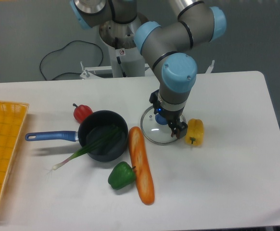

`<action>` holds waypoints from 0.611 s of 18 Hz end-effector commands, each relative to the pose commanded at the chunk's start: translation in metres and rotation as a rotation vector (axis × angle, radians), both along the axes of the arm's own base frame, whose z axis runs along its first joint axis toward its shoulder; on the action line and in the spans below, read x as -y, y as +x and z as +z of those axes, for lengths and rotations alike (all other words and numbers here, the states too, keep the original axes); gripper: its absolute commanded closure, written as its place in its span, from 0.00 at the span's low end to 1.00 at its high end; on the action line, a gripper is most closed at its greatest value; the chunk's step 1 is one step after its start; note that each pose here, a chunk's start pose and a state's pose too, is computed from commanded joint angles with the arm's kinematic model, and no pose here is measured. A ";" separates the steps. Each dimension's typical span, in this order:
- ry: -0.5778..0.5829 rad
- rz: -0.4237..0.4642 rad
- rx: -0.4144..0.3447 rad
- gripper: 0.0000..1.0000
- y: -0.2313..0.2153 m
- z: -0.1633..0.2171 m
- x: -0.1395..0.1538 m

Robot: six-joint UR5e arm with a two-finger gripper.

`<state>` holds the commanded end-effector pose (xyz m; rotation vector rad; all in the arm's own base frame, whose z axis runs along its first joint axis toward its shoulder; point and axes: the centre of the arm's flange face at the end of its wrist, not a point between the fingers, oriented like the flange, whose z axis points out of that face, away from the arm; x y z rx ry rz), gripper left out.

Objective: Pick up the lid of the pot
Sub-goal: 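Move the gripper down beside the rim of the glass lid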

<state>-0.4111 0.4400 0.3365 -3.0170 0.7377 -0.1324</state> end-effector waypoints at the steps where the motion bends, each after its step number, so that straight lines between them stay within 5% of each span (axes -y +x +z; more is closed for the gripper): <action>1: 0.000 -0.001 0.005 0.00 0.004 -0.003 0.000; 6: 0.079 0.123 0.044 0.00 0.009 -0.005 -0.006; 11: 0.075 0.114 0.046 0.00 0.012 -0.007 -0.007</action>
